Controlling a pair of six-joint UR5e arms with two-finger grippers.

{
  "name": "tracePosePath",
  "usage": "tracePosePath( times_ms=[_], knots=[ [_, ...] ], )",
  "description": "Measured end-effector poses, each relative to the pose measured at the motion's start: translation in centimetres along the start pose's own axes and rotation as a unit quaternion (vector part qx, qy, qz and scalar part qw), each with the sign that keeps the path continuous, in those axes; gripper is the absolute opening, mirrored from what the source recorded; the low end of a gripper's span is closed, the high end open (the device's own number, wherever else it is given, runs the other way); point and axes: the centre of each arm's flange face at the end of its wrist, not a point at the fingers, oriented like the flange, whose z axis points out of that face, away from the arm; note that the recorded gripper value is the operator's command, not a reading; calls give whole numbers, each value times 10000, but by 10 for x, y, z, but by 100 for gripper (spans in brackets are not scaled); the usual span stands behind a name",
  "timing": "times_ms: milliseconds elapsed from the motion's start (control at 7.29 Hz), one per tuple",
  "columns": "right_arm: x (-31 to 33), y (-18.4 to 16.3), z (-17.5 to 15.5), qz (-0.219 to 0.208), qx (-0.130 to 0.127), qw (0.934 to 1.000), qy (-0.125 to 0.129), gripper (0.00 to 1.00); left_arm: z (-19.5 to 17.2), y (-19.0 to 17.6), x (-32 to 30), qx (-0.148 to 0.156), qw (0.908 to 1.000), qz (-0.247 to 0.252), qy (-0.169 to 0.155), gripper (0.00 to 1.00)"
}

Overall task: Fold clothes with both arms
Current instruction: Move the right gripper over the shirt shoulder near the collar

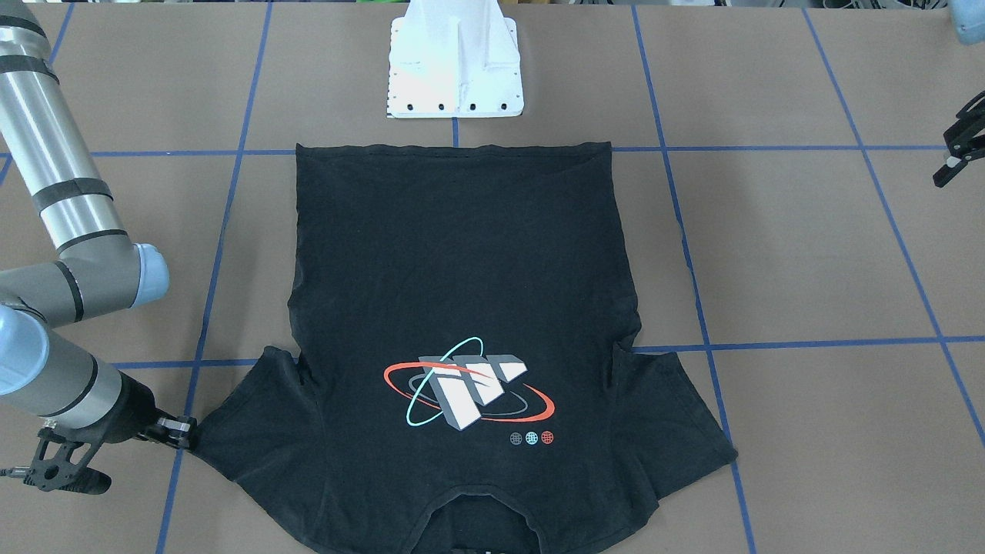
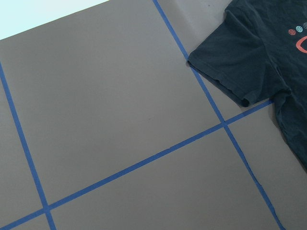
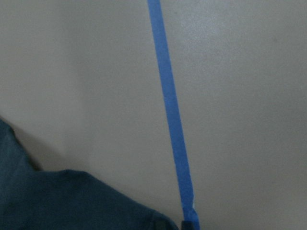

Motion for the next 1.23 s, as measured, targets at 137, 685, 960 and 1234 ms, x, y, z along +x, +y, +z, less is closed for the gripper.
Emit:
tracePosePath(
  times_ms=[137, 685, 960, 1234],
  knots=[
    [-3, -1, -2, 11, 5, 10000, -17, 0, -1, 0, 1, 7, 10000, 8, 1, 100],
    [-68, 8, -69, 278, -352, 9950, -893, 0, -6, 1, 6, 46, 10000, 45, 11, 100],
    [-141, 35, -68, 617, -476, 9910, -1085, 0, -13, 7, 14, 88, 10000, 26, 13, 100],
    [-180, 25, -44, 823, -354, 9920, -895, 0, -17, 7, 19, 131, 9999, -87, 16, 100]
  ],
)
